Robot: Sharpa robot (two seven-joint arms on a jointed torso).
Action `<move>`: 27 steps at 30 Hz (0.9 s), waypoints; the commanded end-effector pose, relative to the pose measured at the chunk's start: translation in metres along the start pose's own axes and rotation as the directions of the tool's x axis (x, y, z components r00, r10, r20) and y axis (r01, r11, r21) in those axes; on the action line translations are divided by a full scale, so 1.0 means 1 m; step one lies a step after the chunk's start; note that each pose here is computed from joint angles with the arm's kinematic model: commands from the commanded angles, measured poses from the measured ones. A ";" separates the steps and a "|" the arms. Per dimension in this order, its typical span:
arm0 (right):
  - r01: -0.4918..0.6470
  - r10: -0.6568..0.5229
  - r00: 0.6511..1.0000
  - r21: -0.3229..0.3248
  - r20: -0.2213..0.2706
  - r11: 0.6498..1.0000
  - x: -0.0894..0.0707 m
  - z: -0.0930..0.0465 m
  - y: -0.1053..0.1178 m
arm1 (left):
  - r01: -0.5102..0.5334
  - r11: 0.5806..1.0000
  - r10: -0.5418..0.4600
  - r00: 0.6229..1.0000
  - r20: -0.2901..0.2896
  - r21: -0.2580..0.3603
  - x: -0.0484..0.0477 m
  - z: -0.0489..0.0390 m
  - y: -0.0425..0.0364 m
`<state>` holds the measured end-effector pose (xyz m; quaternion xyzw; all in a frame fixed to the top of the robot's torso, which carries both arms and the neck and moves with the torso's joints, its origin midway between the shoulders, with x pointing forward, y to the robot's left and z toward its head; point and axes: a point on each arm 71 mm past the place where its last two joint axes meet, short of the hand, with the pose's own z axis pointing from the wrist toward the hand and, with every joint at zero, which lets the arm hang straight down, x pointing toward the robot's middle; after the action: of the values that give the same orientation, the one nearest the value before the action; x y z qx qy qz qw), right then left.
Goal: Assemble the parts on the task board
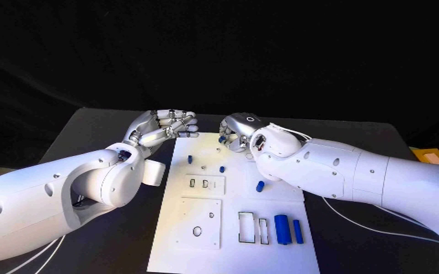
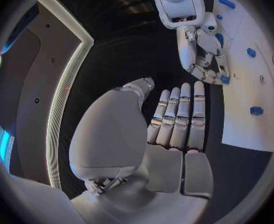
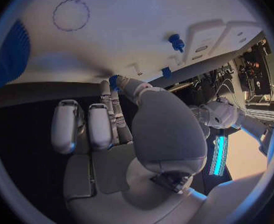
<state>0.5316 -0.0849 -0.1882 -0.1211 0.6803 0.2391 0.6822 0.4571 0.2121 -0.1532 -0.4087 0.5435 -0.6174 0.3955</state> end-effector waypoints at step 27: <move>-0.141 0.146 0.989 0.116 -0.032 0.983 -0.043 -0.082 -0.071 | 0.005 1.000 -0.005 1.000 -0.005 0.002 -0.0071 -0.0001 -0.0022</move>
<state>0.4973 -0.1897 -0.1583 -0.0671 0.6879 0.2344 0.6837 0.4596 0.2210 -0.1530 -0.4121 0.5428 -0.6118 0.4015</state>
